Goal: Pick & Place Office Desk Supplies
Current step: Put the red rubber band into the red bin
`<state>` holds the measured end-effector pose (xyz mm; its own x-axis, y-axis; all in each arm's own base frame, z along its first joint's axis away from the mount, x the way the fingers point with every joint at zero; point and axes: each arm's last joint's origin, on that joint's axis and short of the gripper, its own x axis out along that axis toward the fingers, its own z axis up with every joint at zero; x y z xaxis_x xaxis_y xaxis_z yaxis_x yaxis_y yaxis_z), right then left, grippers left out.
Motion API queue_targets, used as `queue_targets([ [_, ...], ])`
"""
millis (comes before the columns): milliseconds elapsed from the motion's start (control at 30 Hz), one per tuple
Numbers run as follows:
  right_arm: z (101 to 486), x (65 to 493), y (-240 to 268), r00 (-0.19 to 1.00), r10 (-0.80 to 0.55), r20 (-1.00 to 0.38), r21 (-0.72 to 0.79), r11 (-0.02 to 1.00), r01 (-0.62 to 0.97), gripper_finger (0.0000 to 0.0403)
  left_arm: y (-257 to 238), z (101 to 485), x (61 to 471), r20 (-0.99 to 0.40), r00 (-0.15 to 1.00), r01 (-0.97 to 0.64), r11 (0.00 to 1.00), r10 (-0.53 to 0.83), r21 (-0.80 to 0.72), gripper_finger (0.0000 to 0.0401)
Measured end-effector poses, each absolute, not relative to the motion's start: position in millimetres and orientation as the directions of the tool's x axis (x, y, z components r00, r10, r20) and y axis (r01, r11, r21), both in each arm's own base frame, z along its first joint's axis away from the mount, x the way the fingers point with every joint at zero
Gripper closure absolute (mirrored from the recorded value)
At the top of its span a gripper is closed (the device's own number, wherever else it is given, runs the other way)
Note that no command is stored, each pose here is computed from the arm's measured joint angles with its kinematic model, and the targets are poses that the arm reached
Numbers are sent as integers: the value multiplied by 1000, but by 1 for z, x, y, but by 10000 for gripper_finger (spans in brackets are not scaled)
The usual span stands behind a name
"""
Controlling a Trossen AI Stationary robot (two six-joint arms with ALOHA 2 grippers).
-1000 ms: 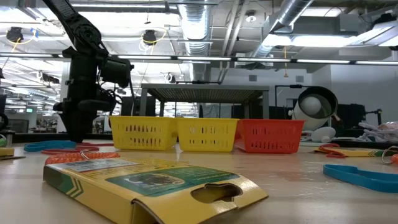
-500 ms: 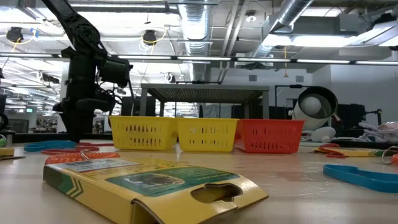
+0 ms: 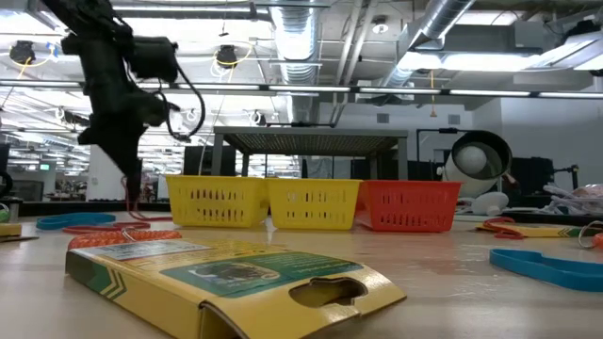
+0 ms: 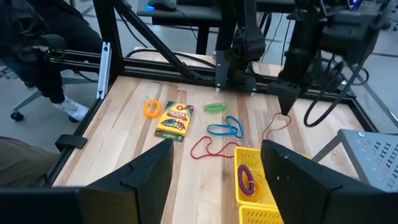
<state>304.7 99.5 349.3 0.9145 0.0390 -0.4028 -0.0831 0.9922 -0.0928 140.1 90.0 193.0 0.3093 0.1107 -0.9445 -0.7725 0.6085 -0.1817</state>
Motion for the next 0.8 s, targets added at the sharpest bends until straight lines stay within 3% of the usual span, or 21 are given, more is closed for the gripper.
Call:
queue_targets([
  [800, 345, 308, 79, 896, -47, -442, -110, 994, -2, 168, 77, 267, 128, -775, 611, -631, 690, 160, -356, 401],
])
